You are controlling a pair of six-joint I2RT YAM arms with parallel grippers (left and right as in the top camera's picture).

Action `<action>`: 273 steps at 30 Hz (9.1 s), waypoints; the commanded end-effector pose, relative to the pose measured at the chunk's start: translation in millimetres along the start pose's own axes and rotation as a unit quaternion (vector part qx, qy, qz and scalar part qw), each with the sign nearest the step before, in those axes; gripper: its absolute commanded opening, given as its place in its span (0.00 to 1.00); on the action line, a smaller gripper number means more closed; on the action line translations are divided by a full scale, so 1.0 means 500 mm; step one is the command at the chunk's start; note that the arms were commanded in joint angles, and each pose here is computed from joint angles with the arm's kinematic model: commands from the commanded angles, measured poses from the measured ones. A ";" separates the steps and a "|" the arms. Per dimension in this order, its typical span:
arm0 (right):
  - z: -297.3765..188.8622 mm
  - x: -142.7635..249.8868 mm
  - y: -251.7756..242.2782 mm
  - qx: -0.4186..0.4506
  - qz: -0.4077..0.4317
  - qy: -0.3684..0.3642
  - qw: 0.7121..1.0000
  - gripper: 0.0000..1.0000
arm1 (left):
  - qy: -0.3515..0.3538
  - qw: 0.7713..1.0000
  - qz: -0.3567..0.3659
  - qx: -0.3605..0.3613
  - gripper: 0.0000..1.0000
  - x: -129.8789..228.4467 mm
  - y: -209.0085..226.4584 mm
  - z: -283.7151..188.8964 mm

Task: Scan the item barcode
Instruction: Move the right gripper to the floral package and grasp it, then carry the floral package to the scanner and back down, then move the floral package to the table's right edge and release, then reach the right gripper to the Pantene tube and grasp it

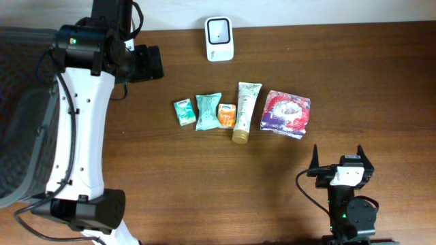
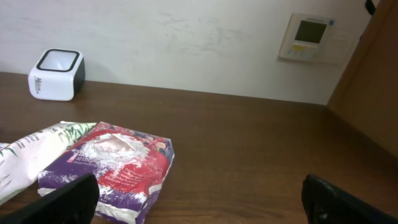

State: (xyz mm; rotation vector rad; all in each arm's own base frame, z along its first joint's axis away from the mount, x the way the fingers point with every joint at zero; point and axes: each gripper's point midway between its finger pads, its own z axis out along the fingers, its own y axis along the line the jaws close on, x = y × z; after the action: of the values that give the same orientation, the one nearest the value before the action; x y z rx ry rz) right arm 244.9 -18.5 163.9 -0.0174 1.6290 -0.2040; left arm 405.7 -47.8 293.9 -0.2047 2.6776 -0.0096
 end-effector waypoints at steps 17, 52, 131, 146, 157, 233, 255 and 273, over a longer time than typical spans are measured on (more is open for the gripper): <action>0.029 -0.427 0.029 -0.110 -0.036 -0.063 0.991 0.99 | -0.008 1.000 -0.004 -0.007 0.99 -0.005 0.009 -0.008; 0.305 0.230 0.160 -0.307 0.239 0.647 0.656 0.17 | -0.008 1.000 -0.004 -0.007 0.99 -0.005 0.009 -0.008; 0.348 -0.320 0.377 -0.402 0.294 0.299 0.814 0.04 | -0.008 1.000 -0.004 -0.007 0.99 -0.005 0.009 -0.008; 0.349 -0.107 0.210 -0.044 0.181 0.430 0.883 0.04 | -0.008 1.000 -0.004 -0.007 0.99 -0.005 0.009 -0.008; 0.305 -0.001 -0.065 0.323 -0.135 0.455 0.819 0.04 | -0.008 1.000 -0.004 -0.007 0.99 -0.005 0.009 -0.008; 0.757 -0.184 0.044 -0.055 0.392 0.215 0.893 0.04 | -0.008 1.000 -0.004 -0.008 0.99 -0.005 0.009 -0.008; 0.479 0.152 -0.592 0.256 0.422 0.361 0.791 0.47 | -0.008 1.000 -0.004 -0.007 0.99 -0.005 0.009 -0.008; 0.390 0.005 0.263 -0.230 0.148 0.576 0.770 0.76 | -0.008 1.000 -0.004 -0.007 0.99 -0.005 0.009 -0.008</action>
State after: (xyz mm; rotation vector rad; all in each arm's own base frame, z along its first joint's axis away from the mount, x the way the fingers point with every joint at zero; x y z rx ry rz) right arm 455.4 50.0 163.8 0.1317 2.7546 0.6808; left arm 405.3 -45.9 293.4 -0.2076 2.6793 0.0053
